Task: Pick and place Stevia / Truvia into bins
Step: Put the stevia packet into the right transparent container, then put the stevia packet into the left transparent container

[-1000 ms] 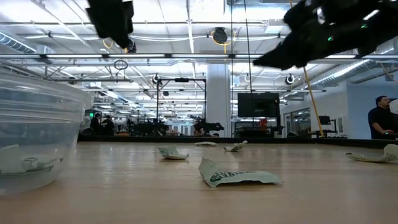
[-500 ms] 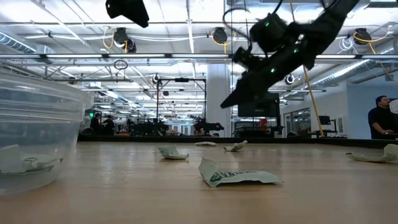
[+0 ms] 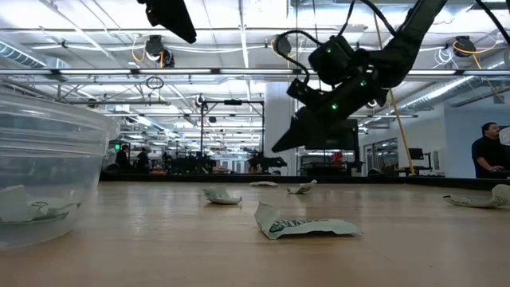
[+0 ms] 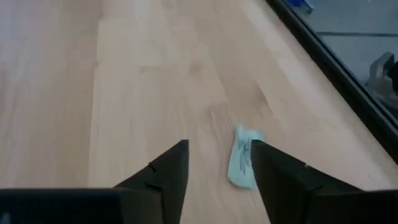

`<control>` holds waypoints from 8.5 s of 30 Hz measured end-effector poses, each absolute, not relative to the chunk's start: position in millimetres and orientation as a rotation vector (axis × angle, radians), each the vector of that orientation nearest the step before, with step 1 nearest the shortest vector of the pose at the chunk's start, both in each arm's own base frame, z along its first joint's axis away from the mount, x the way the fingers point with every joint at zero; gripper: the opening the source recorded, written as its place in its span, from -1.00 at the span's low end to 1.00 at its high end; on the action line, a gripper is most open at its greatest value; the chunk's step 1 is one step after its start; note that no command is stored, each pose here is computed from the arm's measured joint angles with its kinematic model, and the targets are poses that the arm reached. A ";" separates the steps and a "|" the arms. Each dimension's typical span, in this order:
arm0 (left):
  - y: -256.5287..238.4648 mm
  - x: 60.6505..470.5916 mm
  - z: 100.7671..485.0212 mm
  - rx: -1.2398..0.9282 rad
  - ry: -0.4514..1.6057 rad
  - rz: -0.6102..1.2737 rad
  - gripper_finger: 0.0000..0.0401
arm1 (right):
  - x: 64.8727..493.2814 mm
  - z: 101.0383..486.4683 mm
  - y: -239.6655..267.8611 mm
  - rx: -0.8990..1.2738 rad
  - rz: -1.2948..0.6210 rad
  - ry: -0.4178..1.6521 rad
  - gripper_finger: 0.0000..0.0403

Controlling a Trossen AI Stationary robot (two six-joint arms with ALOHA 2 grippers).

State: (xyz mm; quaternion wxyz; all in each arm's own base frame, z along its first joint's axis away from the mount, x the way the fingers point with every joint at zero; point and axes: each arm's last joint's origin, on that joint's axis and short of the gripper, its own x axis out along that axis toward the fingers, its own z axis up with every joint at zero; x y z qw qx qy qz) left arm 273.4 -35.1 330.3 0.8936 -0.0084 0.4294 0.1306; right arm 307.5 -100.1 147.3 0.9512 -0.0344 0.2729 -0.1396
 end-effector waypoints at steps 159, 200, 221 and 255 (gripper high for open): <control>-41.0 414.3 124.0 0.209 0.763 0.161 -0.55 | 168.9 248.1 131.4 -0.422 0.034 0.580 -0.49; -26.9 421.2 108.4 0.161 0.744 0.151 -0.55 | 168.8 247.9 131.3 -0.423 0.035 0.582 -0.50; -24.7 422.2 97.9 0.139 0.770 0.147 -0.96 | 168.5 247.1 130.9 -0.428 0.035 0.589 -0.50; -23.5 417.6 115.4 0.087 0.767 0.197 -0.13 | 168.6 247.1 131.0 -0.425 0.038 0.588 -0.50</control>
